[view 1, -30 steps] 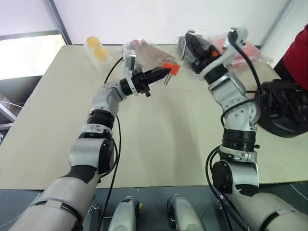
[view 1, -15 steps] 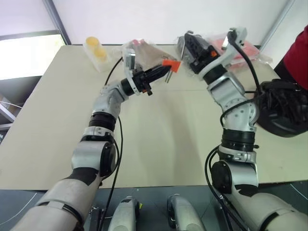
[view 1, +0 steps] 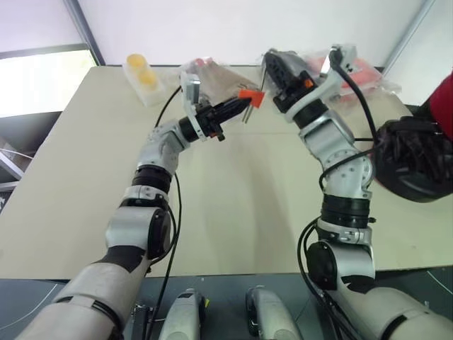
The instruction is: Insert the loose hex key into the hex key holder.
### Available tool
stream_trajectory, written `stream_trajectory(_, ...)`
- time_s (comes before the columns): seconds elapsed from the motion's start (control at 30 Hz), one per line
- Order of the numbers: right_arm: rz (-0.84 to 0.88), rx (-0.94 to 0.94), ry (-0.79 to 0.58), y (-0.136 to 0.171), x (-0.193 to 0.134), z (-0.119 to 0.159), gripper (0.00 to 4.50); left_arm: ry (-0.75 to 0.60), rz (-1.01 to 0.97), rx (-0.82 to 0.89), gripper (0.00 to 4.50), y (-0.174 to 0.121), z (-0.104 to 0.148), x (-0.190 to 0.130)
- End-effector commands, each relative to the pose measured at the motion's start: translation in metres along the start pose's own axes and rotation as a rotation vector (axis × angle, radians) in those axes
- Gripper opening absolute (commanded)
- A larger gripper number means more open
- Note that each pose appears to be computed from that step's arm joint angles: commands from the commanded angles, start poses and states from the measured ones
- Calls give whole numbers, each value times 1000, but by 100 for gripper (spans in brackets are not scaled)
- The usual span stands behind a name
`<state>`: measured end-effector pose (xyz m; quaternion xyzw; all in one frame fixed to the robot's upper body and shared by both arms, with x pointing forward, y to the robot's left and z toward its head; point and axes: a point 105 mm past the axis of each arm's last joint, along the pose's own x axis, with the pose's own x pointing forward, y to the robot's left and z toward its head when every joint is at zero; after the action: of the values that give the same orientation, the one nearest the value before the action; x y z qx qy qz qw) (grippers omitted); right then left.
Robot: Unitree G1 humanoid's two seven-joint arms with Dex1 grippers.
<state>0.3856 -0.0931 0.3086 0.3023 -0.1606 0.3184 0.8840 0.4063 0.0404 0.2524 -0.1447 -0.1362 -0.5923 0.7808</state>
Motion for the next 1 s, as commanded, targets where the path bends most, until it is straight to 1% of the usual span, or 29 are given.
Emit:
stream_trajectory(0.03, 45, -17, -40, 14, 0, 11, 8, -56, -43, 45, 0, -6, 23, 10)
stream_trajectory(0.17, 31, -34, -55, 7, 1, 19, 8, -25, -68, 39, 0, -8, 18, 5)
stream_trajectory(0.4, 33, -44, -66, 5, 3, 24, 8, -33, -65, 29, 0, -8, 18, 3)
stream_trajectory(0.53, 33, -45, -62, 5, 3, 23, 8, -48, -65, 27, 0, -9, 21, 4)
stream_trajectory(1.0, 35, -27, -53, 7, 3, 16, 8, -40, -66, 33, 0, -10, 17, 8)
